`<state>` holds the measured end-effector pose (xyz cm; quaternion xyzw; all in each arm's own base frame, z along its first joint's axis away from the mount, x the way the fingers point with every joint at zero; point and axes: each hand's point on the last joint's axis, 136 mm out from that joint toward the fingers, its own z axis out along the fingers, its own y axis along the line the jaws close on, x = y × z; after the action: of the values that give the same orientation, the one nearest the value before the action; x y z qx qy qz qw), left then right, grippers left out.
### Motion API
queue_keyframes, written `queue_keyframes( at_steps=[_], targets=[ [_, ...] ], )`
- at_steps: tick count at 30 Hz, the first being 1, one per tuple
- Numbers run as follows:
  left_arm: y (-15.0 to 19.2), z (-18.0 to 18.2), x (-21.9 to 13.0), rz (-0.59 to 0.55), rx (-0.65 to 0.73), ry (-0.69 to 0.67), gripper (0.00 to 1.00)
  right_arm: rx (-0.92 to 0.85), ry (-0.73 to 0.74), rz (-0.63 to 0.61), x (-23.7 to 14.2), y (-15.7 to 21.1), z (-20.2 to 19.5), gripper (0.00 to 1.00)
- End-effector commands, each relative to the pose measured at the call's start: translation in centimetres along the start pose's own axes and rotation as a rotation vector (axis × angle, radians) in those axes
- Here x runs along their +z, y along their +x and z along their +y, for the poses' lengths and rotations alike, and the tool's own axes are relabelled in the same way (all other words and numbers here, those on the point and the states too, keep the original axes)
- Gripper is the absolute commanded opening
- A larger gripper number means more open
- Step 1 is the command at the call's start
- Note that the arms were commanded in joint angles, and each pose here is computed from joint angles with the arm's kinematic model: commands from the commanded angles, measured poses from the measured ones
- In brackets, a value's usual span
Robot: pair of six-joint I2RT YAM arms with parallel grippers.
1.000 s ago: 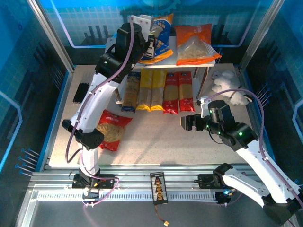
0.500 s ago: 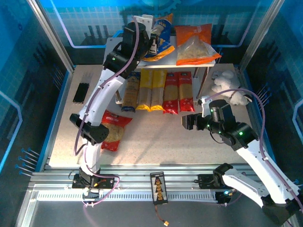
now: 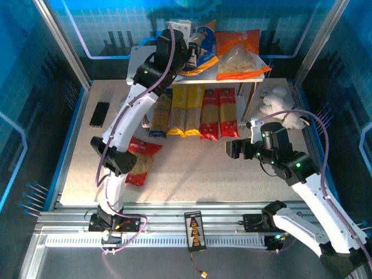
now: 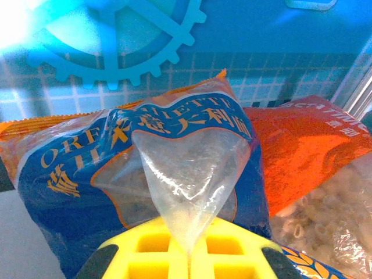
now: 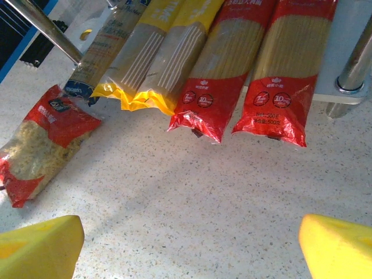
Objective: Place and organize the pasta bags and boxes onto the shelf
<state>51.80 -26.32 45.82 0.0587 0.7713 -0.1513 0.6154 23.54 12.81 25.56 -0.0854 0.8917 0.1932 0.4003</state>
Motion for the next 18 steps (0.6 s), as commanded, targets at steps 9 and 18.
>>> queue_keyframes(
  at_steps=[9,18],
  targets=[
    [-2.2,-1.5,0.3,-0.094,-0.062,0.081,0.01,-0.001,-0.004,-0.013,-0.5,0.1,-0.5,0.96],
    [-0.2,-2.5,0.7,-0.024,-0.072,0.14,0.5,0.005,-0.007,-0.015,-0.6,0.0,-0.5,0.96]
  ],
)
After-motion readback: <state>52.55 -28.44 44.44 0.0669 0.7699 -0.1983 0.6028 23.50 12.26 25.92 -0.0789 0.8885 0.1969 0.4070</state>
